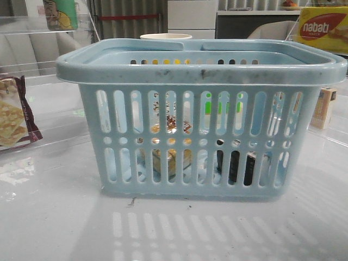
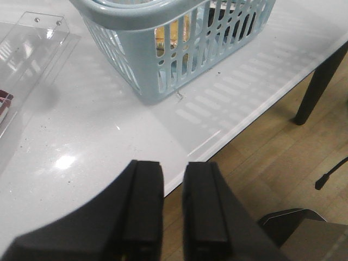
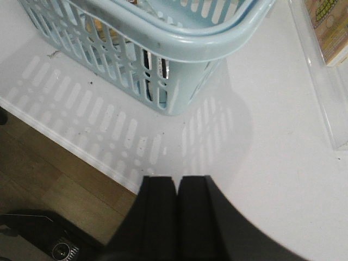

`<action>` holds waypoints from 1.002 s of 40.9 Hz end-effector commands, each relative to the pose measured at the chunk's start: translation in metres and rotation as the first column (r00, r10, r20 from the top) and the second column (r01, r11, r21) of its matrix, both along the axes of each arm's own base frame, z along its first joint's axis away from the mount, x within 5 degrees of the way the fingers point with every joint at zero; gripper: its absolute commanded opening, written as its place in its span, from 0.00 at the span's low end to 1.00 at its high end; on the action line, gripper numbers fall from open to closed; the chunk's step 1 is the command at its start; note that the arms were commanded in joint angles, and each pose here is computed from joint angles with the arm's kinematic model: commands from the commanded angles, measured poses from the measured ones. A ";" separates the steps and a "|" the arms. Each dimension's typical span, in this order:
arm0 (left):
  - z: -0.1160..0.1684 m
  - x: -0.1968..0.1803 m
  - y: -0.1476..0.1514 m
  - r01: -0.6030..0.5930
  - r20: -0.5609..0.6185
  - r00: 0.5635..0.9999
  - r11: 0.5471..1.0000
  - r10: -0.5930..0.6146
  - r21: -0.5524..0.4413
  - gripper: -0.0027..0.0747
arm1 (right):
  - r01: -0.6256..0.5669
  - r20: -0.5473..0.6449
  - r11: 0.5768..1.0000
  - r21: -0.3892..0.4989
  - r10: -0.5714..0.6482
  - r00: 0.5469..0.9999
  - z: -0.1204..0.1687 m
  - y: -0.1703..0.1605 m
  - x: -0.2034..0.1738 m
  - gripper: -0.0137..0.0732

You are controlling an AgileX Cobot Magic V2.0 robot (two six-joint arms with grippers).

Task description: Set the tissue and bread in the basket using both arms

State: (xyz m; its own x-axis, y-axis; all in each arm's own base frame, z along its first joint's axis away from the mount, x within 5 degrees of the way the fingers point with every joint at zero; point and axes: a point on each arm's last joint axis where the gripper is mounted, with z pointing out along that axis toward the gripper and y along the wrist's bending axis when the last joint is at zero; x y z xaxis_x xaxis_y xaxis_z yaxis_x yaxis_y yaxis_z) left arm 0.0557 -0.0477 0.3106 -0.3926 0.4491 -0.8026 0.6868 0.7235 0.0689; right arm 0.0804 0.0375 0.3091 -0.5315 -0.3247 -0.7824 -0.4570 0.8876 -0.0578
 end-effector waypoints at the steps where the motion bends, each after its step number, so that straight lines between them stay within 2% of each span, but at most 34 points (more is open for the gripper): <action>1: 0.013 0.003 -0.003 -0.006 0.067 0.998 0.997 0.011 -0.072 0.20 | -0.001 0.078 1.000 0.020 -0.001 0.997 0.011 0.001 0.003 0.22; 5: 0.013 0.003 -0.003 -0.006 0.067 0.998 0.997 0.011 -0.072 0.15 | -0.001 0.077 1.000 0.020 -0.001 0.997 0.011 0.001 0.003 0.22; 21: 0.014 -0.001 0.000 -0.008 0.086 0.996 0.996 0.015 -0.086 0.15 | -0.001 0.071 1.000 0.017 -0.001 0.997 0.011 0.001 0.003 0.22; 27: 0.012 -0.008 0.013 -0.088 0.151 0.983 0.990 0.105 -0.111 0.15 | -0.001 0.071 1.000 0.017 -0.001 0.997 0.011 0.001 0.003 0.22; 29: 0.009 -0.010 0.019 -0.136 0.206 0.965 0.982 0.160 -0.129 0.15 | -0.001 0.071 1.000 0.017 -0.001 0.997 0.011 0.001 0.003 0.22; 32: 0.003 -0.011 0.024 -0.189 0.303 0.920 0.960 0.247 -0.207 0.15 | -0.001 0.071 1.000 0.017 -0.001 0.997 0.011 0.001 0.003 0.22; 35: -0.006 -0.010 0.028 -0.229 0.408 0.848 0.928 0.338 -0.294 0.15 | -0.001 0.071 1.000 0.017 -0.001 0.997 0.011 0.001 0.003 0.22; 36: -0.008 -0.010 0.030 -0.238 0.451 0.810 0.913 0.375 -0.330 0.15 | -0.001 0.071 1.000 0.017 -0.001 0.997 0.011 0.001 0.003 0.22; 41: -0.035 -0.009 0.037 -0.296 0.531 0.683 0.855 0.502 -0.426 0.15 | -0.001 0.071 1.000 0.017 -0.001 0.997 0.011 0.001 0.003 0.22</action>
State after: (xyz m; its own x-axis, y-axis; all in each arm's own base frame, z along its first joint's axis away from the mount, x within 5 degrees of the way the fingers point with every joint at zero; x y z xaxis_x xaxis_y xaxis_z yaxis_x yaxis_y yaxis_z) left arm 0.0470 -0.0154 0.2684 -0.0691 0.1596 -0.9847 0.3041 0.9435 0.1316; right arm 0.0800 0.0372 0.3080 -0.5389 -0.3281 -0.7759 -0.4573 0.8874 -0.0576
